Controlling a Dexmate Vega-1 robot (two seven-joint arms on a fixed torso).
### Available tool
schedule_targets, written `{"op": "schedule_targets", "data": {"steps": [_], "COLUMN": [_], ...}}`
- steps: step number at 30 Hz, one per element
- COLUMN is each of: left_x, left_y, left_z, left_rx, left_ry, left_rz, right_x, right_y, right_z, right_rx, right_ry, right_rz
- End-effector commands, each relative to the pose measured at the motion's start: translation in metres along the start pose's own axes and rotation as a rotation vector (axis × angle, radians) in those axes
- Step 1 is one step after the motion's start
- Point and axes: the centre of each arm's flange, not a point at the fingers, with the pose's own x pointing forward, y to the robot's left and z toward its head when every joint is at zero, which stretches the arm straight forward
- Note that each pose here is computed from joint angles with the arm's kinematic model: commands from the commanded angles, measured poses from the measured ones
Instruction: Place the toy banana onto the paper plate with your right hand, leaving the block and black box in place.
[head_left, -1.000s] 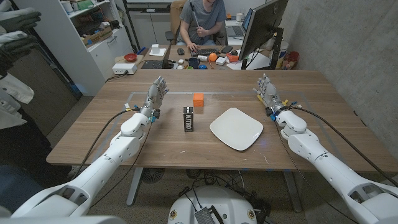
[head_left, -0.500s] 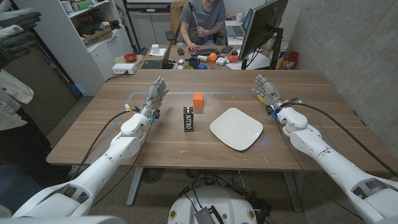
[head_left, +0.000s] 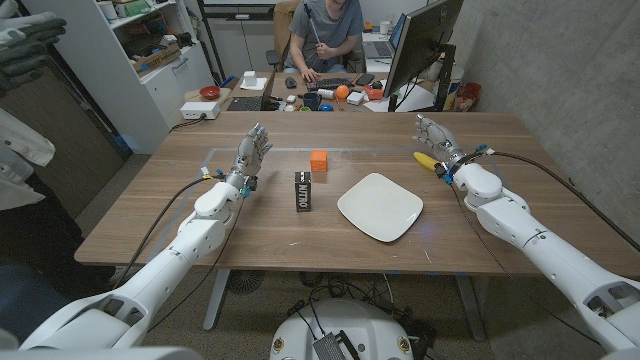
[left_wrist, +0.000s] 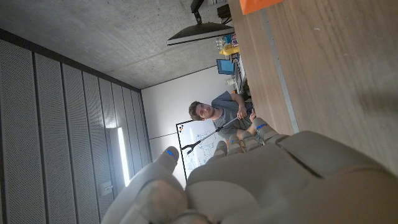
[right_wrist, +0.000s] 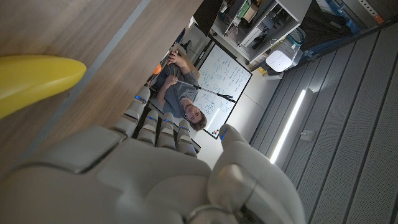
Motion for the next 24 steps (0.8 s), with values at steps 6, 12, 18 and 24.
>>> {"op": "schedule_targets", "data": {"steps": [6, 12, 18, 24], "left_x": [0.002, 0.003, 0.003, 0.003], "left_y": [-0.002, -0.003, -0.003, -0.002], "left_z": [0.000, 0.000, -0.001, -0.002], "left_rx": [0.006, 0.004, 0.002, 0.000], "left_ry": [0.004, 0.004, 0.005, 0.006], "left_rz": [-0.003, -0.004, -0.004, -0.003], "right_x": [-0.006, -0.005, -0.003, 0.001], "right_y": [-0.021, -0.025, -0.028, -0.033], "right_z": [0.034, 0.044, 0.052, 0.059], "right_rx": [-0.166, -0.218, -0.288, -0.350], "right_ry": [-0.068, -0.093, -0.117, -0.137], "right_rz": [-0.054, -0.057, -0.064, -0.075]}}
